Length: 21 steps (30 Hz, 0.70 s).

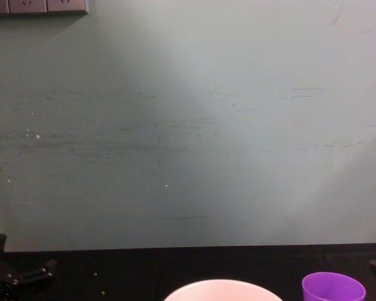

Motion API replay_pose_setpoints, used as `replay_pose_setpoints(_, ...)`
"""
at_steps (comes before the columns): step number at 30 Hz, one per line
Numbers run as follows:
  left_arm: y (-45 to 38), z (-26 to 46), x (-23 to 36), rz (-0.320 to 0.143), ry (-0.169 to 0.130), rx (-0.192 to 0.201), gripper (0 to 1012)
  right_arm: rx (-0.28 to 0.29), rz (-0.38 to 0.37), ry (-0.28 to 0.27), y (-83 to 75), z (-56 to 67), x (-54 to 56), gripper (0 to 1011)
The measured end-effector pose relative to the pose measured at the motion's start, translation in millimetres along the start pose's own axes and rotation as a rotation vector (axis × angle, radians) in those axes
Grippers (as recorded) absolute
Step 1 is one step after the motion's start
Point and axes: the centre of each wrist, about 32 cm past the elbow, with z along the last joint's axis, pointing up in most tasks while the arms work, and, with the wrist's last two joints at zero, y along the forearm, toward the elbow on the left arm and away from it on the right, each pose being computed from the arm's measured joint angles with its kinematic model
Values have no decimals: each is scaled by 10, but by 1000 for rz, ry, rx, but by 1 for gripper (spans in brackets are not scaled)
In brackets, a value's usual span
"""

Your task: Pick up the cup and pour the mung beans from the cup into the bowl.

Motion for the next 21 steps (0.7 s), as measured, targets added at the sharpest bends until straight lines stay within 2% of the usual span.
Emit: replay_pose_setpoints(21, 0, 0, 0, 0, 0, 0, 1000, 0, 0, 0, 0, 0, 0, 1000)
